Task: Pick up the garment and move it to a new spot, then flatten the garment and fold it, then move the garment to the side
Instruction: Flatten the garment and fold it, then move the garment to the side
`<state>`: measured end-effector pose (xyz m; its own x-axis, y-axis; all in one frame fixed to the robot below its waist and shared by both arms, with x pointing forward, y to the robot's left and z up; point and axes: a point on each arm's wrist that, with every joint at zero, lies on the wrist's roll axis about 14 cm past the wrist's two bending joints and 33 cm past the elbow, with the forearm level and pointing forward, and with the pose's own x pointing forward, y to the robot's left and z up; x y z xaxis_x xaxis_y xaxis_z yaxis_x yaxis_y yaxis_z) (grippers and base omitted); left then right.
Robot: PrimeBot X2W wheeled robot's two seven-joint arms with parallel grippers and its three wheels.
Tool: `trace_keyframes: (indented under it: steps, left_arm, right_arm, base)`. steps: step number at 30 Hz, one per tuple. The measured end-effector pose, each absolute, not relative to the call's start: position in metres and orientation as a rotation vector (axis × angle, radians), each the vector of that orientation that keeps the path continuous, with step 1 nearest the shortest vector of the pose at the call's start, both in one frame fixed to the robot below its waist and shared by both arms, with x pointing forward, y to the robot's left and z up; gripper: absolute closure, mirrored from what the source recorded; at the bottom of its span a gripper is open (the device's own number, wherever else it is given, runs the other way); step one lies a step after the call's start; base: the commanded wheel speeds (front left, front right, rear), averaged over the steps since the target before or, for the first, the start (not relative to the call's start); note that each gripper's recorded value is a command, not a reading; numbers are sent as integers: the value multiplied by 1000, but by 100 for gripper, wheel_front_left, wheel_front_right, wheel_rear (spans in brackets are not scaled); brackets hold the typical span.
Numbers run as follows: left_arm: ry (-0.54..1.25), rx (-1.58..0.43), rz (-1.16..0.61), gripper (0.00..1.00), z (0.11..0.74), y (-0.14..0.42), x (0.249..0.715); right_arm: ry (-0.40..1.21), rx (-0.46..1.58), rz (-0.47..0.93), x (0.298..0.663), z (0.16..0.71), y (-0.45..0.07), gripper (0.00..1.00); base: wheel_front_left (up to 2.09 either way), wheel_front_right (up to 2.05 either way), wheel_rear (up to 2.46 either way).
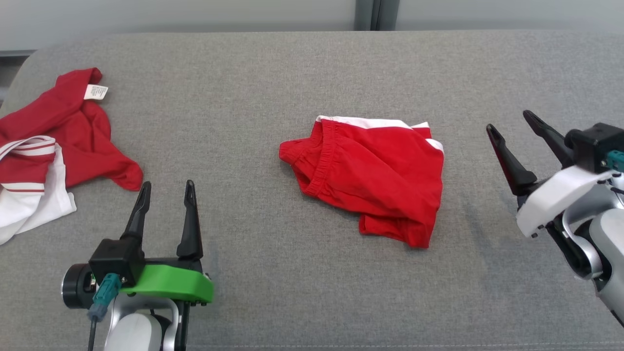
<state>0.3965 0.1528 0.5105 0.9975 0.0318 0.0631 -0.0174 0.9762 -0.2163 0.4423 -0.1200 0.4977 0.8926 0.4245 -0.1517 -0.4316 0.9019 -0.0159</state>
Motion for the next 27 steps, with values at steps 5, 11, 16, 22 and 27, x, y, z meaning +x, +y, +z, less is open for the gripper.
trace_keyframes:
  steps: [5, 11, 16, 22, 27]
  left_arm:
    - [-64, -178, 33, 0, 510, 159, 386]
    - [-50, -153, 17, 0, 506, 155, 374]
    - [-32, -144, 30, 0, 500, 159, 365]
    - [-38, -138, 36, 0, 501, 161, 367]
    - [-25, -139, 20, 0, 497, 156, 371]
  right_arm:
    - [113, -46, 363, 423, 490, -145, 0]
    - [208, -4, 230, 382, 448, -181, 0]
    - [276, 82, 167, 362, 427, -185, 0]
    - [277, 145, 168, 369, 425, -171, 0]
    - [257, 322, 197, 390, 434, -139, 0]
  base:
    - [0, 0, 0]
    - [0, 0, 0]
    - [0, 0, 0]
    - [0, 0, 0]
    - [0, 0, 0]
